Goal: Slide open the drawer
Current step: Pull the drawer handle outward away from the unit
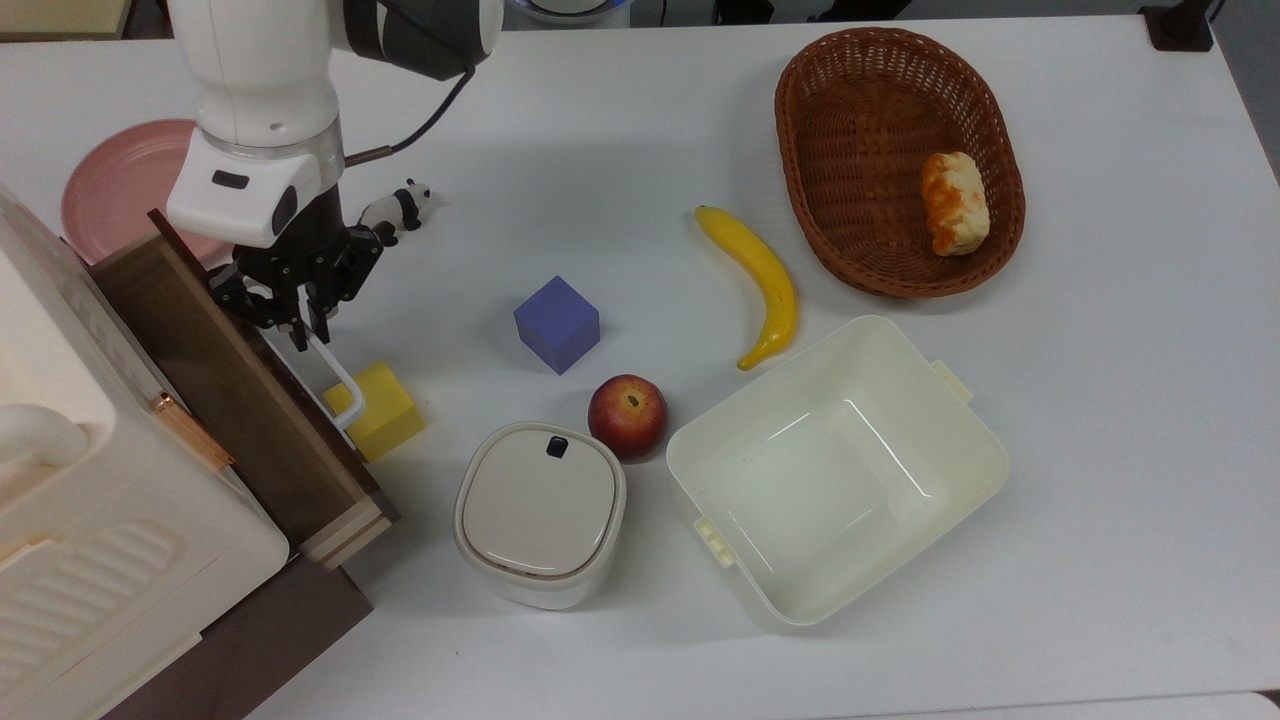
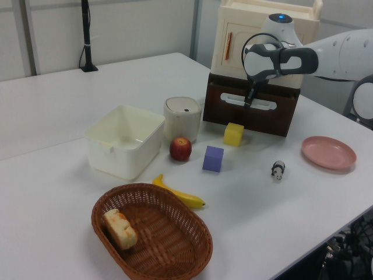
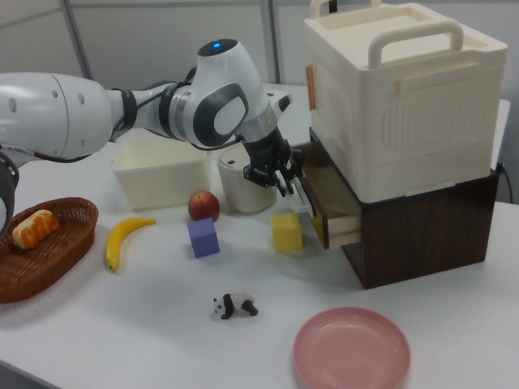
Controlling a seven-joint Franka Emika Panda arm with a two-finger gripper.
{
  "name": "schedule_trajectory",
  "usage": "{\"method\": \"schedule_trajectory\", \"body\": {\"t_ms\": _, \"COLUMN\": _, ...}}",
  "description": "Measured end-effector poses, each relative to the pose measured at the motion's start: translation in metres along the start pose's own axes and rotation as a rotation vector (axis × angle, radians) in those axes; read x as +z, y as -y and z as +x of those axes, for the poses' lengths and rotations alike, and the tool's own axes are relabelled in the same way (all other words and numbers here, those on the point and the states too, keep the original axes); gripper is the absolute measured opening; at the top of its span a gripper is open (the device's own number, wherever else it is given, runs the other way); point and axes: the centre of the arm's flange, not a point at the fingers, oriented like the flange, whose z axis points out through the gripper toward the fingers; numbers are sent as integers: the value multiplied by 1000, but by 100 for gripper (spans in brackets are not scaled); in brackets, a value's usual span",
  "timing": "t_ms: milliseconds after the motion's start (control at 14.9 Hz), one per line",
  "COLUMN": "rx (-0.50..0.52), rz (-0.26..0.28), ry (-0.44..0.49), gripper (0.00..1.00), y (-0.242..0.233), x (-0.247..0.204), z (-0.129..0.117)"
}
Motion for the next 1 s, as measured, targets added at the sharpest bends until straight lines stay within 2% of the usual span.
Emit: {"method": "schedule_trajectory", "body": {"t_ms": 1004, "rx": -44, "rz": 52, "ry": 20, "gripper": 12, "y": 42, "x": -16, "z": 3}}
